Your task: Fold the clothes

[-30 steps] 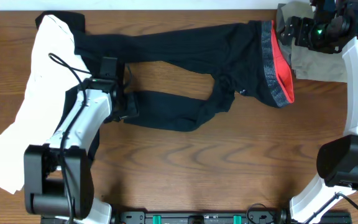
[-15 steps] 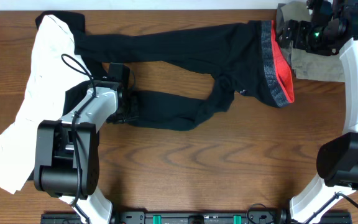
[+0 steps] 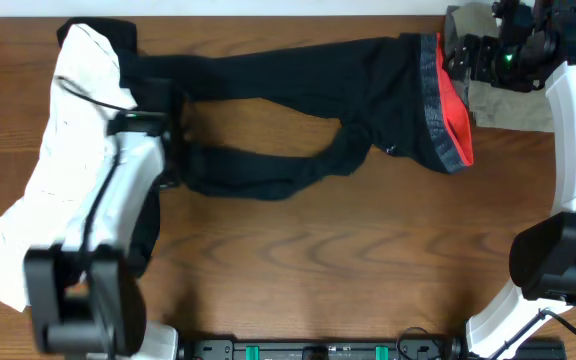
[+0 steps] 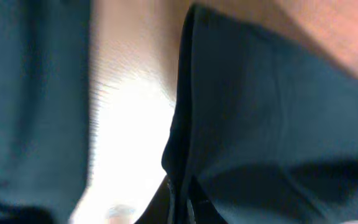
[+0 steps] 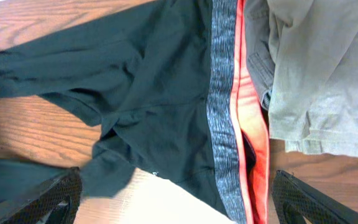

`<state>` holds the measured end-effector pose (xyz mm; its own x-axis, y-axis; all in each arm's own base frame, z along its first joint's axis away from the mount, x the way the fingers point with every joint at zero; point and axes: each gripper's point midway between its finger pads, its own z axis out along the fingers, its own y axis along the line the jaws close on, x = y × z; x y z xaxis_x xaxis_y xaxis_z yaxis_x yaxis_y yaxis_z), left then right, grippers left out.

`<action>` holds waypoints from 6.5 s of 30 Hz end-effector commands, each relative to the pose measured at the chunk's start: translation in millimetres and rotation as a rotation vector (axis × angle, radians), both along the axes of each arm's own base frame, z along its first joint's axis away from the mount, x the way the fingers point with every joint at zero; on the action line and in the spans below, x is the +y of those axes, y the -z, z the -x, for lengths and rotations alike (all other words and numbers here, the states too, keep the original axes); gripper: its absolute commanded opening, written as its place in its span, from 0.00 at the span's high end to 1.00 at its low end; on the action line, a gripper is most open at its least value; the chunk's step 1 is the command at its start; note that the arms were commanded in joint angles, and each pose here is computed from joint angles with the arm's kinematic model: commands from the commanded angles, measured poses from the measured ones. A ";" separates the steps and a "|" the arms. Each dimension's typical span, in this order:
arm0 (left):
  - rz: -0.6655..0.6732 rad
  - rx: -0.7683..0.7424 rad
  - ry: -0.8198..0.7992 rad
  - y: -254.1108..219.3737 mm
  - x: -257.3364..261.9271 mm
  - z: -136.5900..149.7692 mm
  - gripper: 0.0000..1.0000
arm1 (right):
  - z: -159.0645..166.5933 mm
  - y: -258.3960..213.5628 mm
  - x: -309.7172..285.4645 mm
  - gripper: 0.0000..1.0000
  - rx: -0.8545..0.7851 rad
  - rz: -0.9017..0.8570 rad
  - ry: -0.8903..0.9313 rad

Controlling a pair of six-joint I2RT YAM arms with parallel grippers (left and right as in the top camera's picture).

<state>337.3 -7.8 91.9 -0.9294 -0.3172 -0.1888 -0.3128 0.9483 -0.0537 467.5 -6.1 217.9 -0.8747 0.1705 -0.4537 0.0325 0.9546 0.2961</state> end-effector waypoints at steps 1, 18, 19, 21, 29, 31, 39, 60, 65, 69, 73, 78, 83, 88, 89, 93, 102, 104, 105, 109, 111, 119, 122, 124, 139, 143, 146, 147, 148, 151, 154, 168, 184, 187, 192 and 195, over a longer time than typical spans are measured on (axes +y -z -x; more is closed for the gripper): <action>-0.027 -0.115 -0.069 -44.6 24.7 -0.2 0.94 | 6.4 10.0 6.4 0.05 0.036 -0.001 -0.023; -0.168 -0.164 -0.409 -77.4 128.1 37.0 0.94 | 66.4 106.9 10.2 0.12 0.331 -0.009 -0.026; -0.169 -0.174 -0.421 -78.3 132.1 36.3 0.94 | 67.9 111.3 9.0 0.13 0.337 -0.003 -0.023; -0.173 -0.189 -0.445 -79.9 140.2 35.5 0.94 | 69.0 118.6 6.0 0.16 0.341 0.014 -0.017; -0.162 -0.222 -0.515 -82.4 150.1 33.2 0.94 | 86.1 142.9 20.3 0.40 0.398 0.020 -0.051; -0.162 -0.219 -0.515 -82.0 149.9 33.7 0.94 | 92.9 147.6 27.2 0.46 0.421 0.022 -0.069; -0.162 -0.217 -0.515 -81.8 149.8 34.1 0.94 | 131.0 183.3 29.7 0.44 0.561 0.153 -0.002; -0.134 -0.074 -0.568 -68.2 138.2 66.3 0.94 | 120.7 163.9 -9.4 0.99 0.436 0.143 0.218; -0.122 0.025 -0.598 -62.4 130.0 89.3 0.94 | 131.6 130.2 -42.0 0.99 0.385 0.122 0.319; -0.121 0.088 -0.602 -58.3 125.4 103.5 0.94 | 145.8 120.3 -63.7 0.99 0.398 0.107 0.389; -0.118 0.125 -0.605 -48.7 122.4 111.6 0.94 | 154.5 125.0 -67.9 0.99 0.429 0.099 0.402; -0.118 0.137 -0.604 -41.0 121.6 114.0 0.94 | 155.3 127.3 -67.3 0.99 0.432 0.100 0.401; -0.118 0.129 -0.604 -41.1 122.2 112.2 0.94 | 156.9 127.5 -67.1 0.97 0.438 0.099 0.401; -0.119 0.108 -0.605 -41.5 123.9 107.4 0.71 | 155.9 127.4 -67.4 0.91 0.434 0.099 0.402; -0.119 0.101 -0.606 -41.6 124.4 105.9 0.59 | 155.6 127.4 -67.3 0.88 0.433 0.099 0.402; -0.119 0.088 -0.607 -42.0 125.4 102.9 0.25 | 156.3 127.4 -66.9 0.52 0.436 0.098 0.401; 0.040 0.088 -0.595 -39.6 99.5 96.1 0.20 | 161.1 120.4 -62.3 0.24 0.449 0.005 0.491; 0.110 0.117 -0.604 -38.9 85.7 99.5 0.19 | 165.1 114.3 -61.6 0.24 0.451 -0.014 0.543; 0.123 0.140 -0.626 -38.4 82.2 104.1 0.20 | 167.7 110.8 -60.5 0.24 0.452 -0.024 0.570; 0.131 0.220 -0.697 -29.8 71.9 122.3 0.20 | 180.2 114.6 -54.6 0.29 0.472 -0.056 0.659; 0.131 0.242 -0.750 -18.9 67.9 131.3 0.20 | 187.3 126.9 -52.4 0.33 0.492 -0.068 0.695; 0.191 0.274 -0.890 28.4 50.1 155.9 0.27 | 192.9 169.1 -41.5 0.39 0.479 -0.087 0.671; 0.203 0.283 -0.911 39.2 46.0 162.4 0.27 | 189.5 172.6 -38.5 0.39 0.458 -0.076 0.632; 0.193 0.277 -0.935 47.9 47.1 165.1 0.28 | 186.5 172.4 -36.5 0.39 0.443 -0.066 0.602; 0.204 0.165 -1.250 89.6 55.5 160.3 0.37 | 176.5 171.4 -35.0 0.37 0.397 -0.043 0.560; 0.212 0.125 -1.255 89.3 59.1 151.8 0.37 | 176.0 171.5 -36.2 0.37 0.393 -0.037 0.560; 0.162 0.109 -1.271 89.7 67.3 154.7 0.37 | 176.1 171.7 -37.1 0.36 0.392 -0.030 0.557; 0.146 0.105 -1.273 89.7 69.7 155.8 0.37 | 176.2 171.7 -37.1 0.36 0.392 -0.030 0.557; 0.129 0.107 -1.275 89.9 71.6 157.9 0.37 | 176.3 171.7 -37.0 0.36 0.393 -0.030 0.557; 0.120 0.113 -1.276 90.5 72.1 159.9 0.42 | 176.8 171.9 -37.0 0.36 0.395 -0.030 0.557; 0.108 0.110 -1.277 91.3 74.2 160.1 0.62 | 177.7 172.7 -36.7 0.36 0.398 -0.030 0.557; 0.094 0.077 -1.229 90.7 79.5 153.9 0.94 | 188.9 204.5 -35.5 0.49 0.385 -0.042 0.601; 0.095 0.074 -1.229 90.7 79.8 153.3 0.94 | 210.7 226.2 -37.0 0.35 0.420 -0.006 0.615; 0.094 0.073 -1.229 90.7 79.8 153.3 0.94 | 217.9 231.5 -36.3 0.34 0.436 0.000 0.617; 0.083 0.069 -1.230 90.6 81.7 153.8 0.94 | 216.3 239.9 -39.2 0.43 0.395 0.006 0.633; 0.086 0.054 -1.217 90.2 83.0 150.0 0.94 | 206.1 238.0 -41.4 0.69 0.351 -0.003 0.643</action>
<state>188.7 70.0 2.7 -0.0012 -0.9981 -0.0621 -0.9975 0.0056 -0.0703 276.4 -53.2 -2.5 -0.6912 0.6914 -0.2102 0.6627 0.7224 0.1972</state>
